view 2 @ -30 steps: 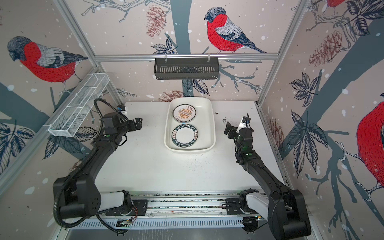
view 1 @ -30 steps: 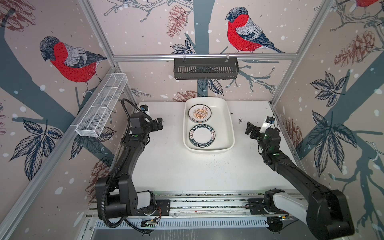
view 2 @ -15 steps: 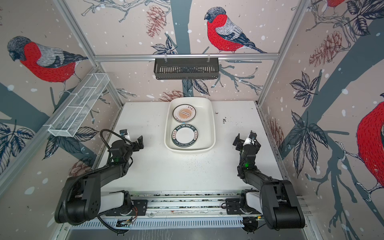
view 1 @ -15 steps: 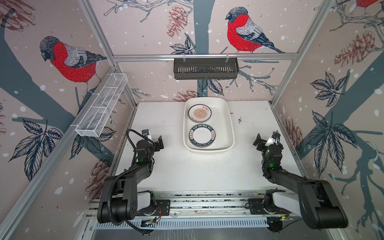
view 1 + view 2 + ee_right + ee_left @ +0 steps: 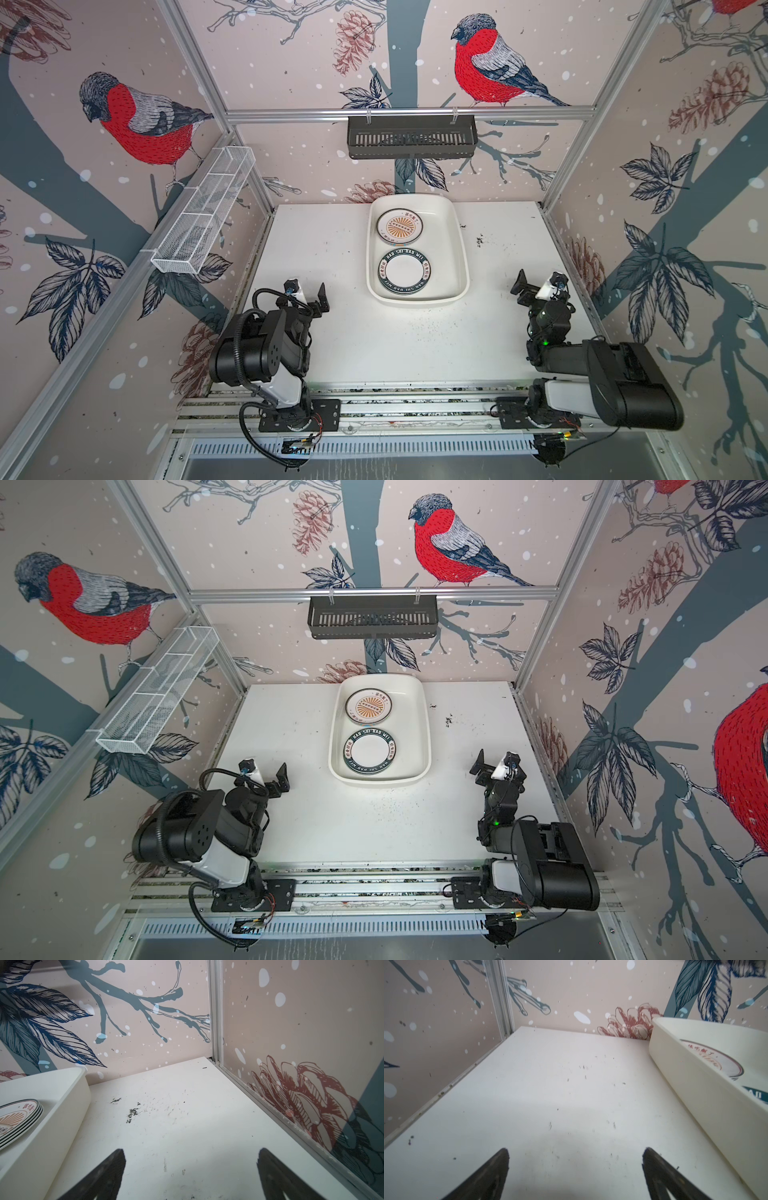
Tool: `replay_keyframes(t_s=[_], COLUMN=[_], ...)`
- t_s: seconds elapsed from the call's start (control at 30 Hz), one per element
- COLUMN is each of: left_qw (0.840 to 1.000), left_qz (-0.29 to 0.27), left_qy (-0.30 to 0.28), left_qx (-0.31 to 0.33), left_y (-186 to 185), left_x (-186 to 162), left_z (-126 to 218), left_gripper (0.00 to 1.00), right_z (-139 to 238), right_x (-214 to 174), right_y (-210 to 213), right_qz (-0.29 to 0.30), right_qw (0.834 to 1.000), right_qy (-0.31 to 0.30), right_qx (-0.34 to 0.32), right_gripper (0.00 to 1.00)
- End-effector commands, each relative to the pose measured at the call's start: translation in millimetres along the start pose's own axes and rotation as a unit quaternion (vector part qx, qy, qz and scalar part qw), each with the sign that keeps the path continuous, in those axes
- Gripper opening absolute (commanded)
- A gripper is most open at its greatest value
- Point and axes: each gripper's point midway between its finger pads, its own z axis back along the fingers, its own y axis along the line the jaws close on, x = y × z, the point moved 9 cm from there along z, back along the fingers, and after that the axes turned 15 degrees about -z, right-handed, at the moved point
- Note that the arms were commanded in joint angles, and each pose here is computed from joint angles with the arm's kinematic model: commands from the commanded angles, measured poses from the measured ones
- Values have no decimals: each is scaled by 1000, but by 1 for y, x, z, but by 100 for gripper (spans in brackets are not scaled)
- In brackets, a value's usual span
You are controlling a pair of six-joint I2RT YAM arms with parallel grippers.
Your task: Place the plates into the plastic bin on the countertop
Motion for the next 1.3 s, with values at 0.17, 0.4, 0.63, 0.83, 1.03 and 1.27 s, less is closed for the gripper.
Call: replay_keyframes(t_s=[0.17,0.4,0.63,0.83,1.03,1.27], left_qw=[996,999,999,999,999,999], left_qz=[-11,-35,-35,-37,-38,-38], left_qy=[-87,-38,-38,-37,-37,-34], left_qx=[-5,1,1,-1,0,3], left_y=[5,-3,-3,-4,-4,-4], left_x=[38,40,41,40,40,40], left_z=[-18,-41,-41,-41,-41,-42], left_gripper=[98,98,99,98,98,98], right_z=[-26,-36,-34,-34,-34,-34], right_x=[-4,-12,-11,-11,-11,-11], right_y=[10,19,19,18,19,19], right_qz=[22,51,52,51,51,51], right_qw=[999,998,998,998,998,998], right_qy=[22,38,29,30,30,29], right_qx=[37,25,28,27,28,27], right_gripper=[99,99,100,100,100,100])
